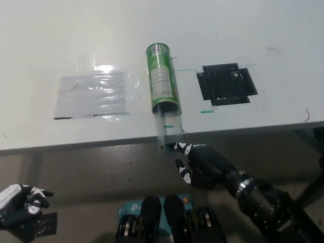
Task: The robot uses its right hand finger to pull out the chips tray kept inside a container in the middle of the desk
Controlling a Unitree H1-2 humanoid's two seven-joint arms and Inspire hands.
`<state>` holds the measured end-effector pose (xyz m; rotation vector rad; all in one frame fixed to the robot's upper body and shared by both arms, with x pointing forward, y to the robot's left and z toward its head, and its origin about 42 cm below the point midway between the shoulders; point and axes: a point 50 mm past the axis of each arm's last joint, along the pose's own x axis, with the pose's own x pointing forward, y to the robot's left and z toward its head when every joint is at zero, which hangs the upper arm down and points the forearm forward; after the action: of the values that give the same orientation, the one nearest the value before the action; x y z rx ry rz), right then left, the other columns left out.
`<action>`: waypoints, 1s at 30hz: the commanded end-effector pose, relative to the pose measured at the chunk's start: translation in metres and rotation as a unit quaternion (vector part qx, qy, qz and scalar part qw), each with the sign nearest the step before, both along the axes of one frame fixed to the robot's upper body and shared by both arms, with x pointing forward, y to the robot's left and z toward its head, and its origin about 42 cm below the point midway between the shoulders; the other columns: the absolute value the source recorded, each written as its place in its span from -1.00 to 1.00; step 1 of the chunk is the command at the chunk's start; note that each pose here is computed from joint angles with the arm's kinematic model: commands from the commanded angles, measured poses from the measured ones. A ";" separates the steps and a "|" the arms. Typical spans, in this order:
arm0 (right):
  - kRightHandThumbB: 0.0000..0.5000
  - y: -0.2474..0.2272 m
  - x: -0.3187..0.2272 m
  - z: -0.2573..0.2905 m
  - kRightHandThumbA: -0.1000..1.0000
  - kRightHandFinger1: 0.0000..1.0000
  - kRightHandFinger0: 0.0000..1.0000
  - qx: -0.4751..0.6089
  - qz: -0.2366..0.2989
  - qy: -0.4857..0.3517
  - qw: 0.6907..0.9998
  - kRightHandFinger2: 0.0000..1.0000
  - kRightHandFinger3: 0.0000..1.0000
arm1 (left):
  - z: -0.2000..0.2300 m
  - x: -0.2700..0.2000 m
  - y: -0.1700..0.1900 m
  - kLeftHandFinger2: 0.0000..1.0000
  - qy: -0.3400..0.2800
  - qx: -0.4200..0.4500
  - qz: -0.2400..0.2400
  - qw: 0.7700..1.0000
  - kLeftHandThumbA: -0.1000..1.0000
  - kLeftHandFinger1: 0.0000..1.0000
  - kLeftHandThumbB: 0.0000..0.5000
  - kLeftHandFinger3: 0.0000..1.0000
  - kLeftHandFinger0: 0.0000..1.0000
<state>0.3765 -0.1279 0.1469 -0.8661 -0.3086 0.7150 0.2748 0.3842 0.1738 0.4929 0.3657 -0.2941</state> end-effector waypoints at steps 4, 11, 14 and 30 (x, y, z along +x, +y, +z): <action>-0.35 -0.001 -0.009 0.001 -1.00 -0.94 -1.00 -0.017 0.020 -0.004 1.000 0.58 0.77 | 0.011 0.000 0.006 0.47 -0.013 0.014 0.006 1.000 -0.62 0.31 -1.00 0.76 0.31; -0.34 -0.003 -0.015 0.000 -1.00 -0.91 -0.98 -0.003 0.015 0.005 1.000 0.55 0.74 | 0.009 -0.002 0.006 0.44 -0.012 0.012 0.009 1.000 -0.63 0.29 -1.00 0.74 0.29; -0.33 -0.005 -0.021 0.002 -1.00 -0.99 -1.00 -0.001 0.012 0.005 1.000 0.58 0.73 | 0.009 -0.001 0.005 0.46 -0.011 0.015 0.007 1.000 -0.62 0.30 -1.00 0.75 0.30; -0.26 -0.017 -0.033 0.007 -1.00 -1.00 -1.00 0.032 -0.016 -0.004 0.999 1.00 1.00 | 0.004 -0.006 0.007 0.48 -0.003 0.014 0.011 1.000 -0.59 0.31 -1.00 0.78 0.33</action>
<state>0.3396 -0.1434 0.1371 -0.8265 -0.2755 0.7077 0.2676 0.3854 0.1673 0.4802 0.3900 -0.2971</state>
